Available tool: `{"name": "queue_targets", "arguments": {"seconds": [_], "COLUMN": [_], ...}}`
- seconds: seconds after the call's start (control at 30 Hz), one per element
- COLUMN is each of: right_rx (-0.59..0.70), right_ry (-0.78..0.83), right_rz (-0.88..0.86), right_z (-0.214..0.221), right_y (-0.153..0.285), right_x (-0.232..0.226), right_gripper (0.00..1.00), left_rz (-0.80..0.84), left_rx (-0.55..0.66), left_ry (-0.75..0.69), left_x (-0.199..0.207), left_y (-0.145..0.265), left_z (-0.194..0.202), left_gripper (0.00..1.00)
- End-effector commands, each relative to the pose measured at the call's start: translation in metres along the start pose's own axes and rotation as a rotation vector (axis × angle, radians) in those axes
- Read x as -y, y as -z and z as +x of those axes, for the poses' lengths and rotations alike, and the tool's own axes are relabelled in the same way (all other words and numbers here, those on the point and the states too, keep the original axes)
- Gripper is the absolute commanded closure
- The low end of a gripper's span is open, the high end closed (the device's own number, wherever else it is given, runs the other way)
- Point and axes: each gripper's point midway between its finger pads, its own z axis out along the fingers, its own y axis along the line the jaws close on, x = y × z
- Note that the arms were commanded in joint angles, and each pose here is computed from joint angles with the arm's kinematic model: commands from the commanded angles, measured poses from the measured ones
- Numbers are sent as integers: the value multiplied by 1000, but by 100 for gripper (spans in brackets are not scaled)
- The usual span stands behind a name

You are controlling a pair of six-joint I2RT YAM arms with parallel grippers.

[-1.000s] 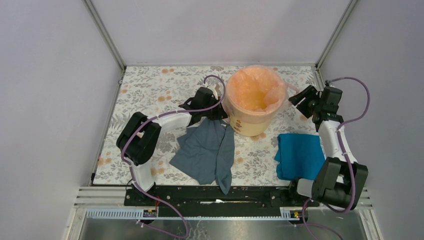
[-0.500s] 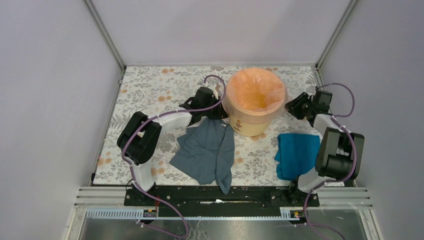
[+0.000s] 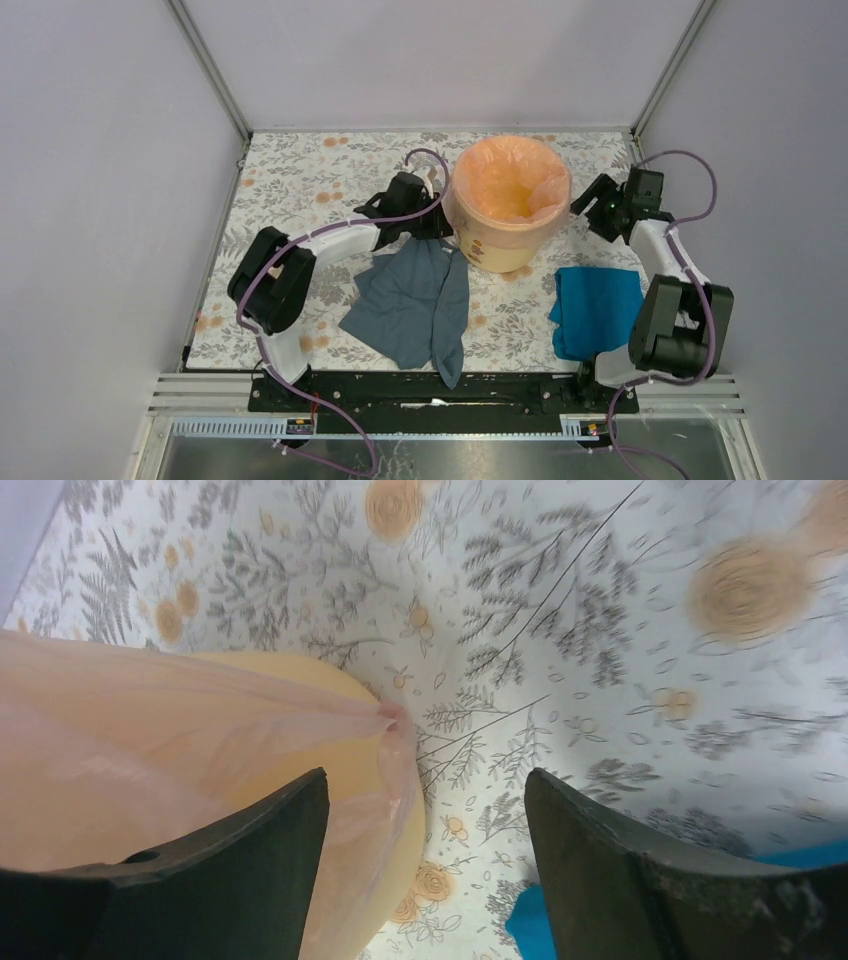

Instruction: Put the trash bags into the trash bin

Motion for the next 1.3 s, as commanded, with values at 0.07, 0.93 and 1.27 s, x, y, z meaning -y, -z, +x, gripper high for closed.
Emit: {"name": "queue_targets", "arguments": {"seconds": [0.07,0.93,1.27], "right_rx": [211,20,399], "right_ry": [118,857,634], "right_rz": [192,25,70], "right_z": [-55,33,-17], "right_y": [70,24,-18], "right_x": [1,-206,-222], "right_gripper": [19,0,0], "left_rz": [18,12,175], "left_rx": [101,319,312], "left_ry": [-40,-259,-168], "left_x": [20,69,93], "left_y": [40,198,170], "left_z": [-28,-73,-71], "left_gripper": [71,4,1]}}
